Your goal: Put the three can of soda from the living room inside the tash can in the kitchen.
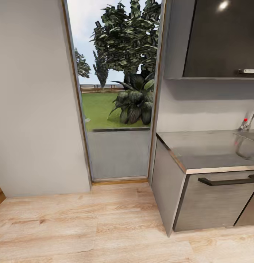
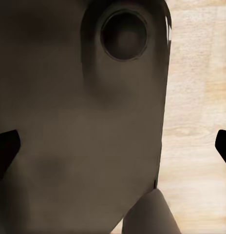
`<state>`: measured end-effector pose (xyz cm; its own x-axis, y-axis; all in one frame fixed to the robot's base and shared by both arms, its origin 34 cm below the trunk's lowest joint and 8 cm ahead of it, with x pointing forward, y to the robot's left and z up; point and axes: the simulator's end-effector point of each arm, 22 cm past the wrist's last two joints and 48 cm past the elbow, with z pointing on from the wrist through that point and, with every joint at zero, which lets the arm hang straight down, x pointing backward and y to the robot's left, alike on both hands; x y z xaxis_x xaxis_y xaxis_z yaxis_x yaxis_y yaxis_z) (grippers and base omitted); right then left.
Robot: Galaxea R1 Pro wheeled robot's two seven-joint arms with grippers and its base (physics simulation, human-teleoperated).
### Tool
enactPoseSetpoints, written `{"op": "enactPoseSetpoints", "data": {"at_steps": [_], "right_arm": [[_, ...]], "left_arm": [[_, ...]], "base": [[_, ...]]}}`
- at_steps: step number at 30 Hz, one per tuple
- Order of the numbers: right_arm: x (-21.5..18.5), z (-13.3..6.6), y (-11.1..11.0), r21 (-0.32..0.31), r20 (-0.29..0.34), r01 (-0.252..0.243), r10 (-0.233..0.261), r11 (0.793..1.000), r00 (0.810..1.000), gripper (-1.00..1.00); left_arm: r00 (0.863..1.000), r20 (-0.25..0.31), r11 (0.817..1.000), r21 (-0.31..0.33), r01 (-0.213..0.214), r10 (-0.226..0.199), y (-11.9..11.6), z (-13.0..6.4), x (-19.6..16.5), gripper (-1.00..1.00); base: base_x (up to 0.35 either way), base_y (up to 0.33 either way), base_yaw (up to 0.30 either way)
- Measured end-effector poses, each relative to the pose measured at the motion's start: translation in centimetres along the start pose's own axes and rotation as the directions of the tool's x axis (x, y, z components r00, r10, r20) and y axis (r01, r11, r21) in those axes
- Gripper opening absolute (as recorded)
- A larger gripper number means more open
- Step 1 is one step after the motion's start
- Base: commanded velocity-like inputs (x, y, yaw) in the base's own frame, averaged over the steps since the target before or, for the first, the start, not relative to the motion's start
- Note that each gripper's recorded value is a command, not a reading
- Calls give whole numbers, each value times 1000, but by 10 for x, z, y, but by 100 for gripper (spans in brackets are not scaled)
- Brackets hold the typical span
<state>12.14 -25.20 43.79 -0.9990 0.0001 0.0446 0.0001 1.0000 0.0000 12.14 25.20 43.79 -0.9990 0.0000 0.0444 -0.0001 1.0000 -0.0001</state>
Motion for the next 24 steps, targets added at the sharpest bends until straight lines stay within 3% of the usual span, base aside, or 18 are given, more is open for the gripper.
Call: {"op": "enactPoseSetpoints", "data": {"at_steps": [3,24], "right_arm": [[-3,0,-7,7,7,3,-3,1000,1000,100],[-3,0,-6,6,8,2,-2,1000,1000,100]], "left_arm": [[999,41,1000,-1,1,-1,2,0,-20,100],[999,43,1000,2,1,-1,0,0,-20,100]], "base": [[0,22,0],[0,29,-7]]}}
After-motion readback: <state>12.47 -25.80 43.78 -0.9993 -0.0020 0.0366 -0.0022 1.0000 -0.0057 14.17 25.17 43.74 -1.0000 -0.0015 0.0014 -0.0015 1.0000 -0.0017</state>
